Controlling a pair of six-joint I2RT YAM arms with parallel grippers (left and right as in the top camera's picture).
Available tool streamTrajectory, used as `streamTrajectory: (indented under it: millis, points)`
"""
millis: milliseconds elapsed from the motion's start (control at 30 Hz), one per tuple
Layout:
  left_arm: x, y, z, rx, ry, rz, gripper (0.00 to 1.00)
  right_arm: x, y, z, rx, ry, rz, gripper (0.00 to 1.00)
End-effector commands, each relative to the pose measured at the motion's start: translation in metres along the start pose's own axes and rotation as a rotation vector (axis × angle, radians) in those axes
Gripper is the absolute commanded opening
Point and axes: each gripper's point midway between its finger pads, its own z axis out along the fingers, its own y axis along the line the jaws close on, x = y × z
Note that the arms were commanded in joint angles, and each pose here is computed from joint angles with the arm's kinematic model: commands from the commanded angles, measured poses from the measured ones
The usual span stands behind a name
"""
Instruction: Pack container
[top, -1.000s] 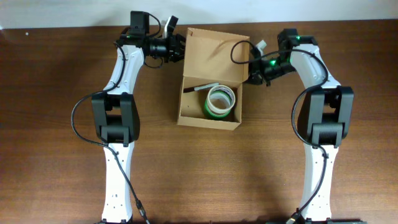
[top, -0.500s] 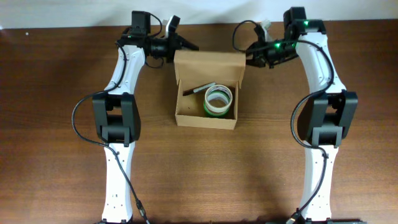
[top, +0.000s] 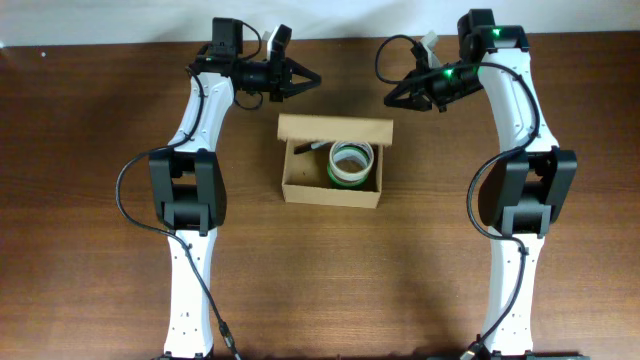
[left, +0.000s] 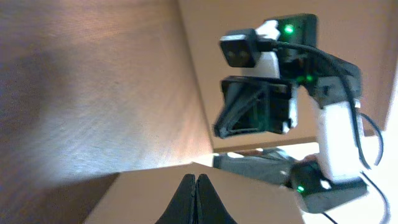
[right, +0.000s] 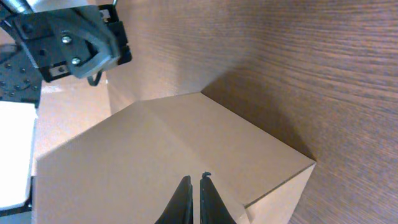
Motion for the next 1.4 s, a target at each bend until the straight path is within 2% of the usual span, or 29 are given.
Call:
streamTrajectory:
  millis: [0,233,333,433,567,700,800,933,1100,1367]
  points:
    - [0.006,-0.014,0.004,0.085,0.040,-0.002,0.02,-0.001,0.026,-0.018,0.030,-0.038,-0.089,0.05]
    - [0.007,-0.023,0.005,0.106,0.049,0.036,0.02,0.006,0.033,-0.037,0.126,-0.057,-0.121,0.05]
    - [0.004,-0.036,0.001,0.102,0.038,0.103,0.02,0.013,0.039,-0.048,0.174,-0.062,-0.137,0.06]
    - [-0.005,-0.056,-0.002,0.019,0.001,0.201,0.02,0.031,0.039,-0.060,0.268,-0.032,-0.118,0.06]
    - [0.001,-0.054,-0.018,-0.422,-0.029,0.266,0.01,0.072,0.036,-0.063,0.422,0.099,-0.100,0.04]
    - [0.040,-0.043,-0.057,-0.932,0.098,0.276,0.02,0.087,0.064,-0.052,0.454,0.121,-0.184,0.04]
    - [0.065,-0.055,-0.075,-1.146,0.187,0.274,0.02,0.100,0.090,-0.037,0.443,0.145,-0.254,0.04]
    - [0.087,-0.074,-0.065,-1.188,0.256,0.290,0.02,0.116,0.112,-0.014,0.435,0.194,-0.323,0.04]
    - [0.113,-0.071,-0.047,-1.211,0.365,0.277,0.02,0.129,0.120,0.001,0.506,0.221,-0.363,0.04]
    - [0.141,-0.044,-0.035,-1.244,0.483,0.231,0.02,0.134,0.139,-0.028,0.578,0.133,-0.424,0.04]
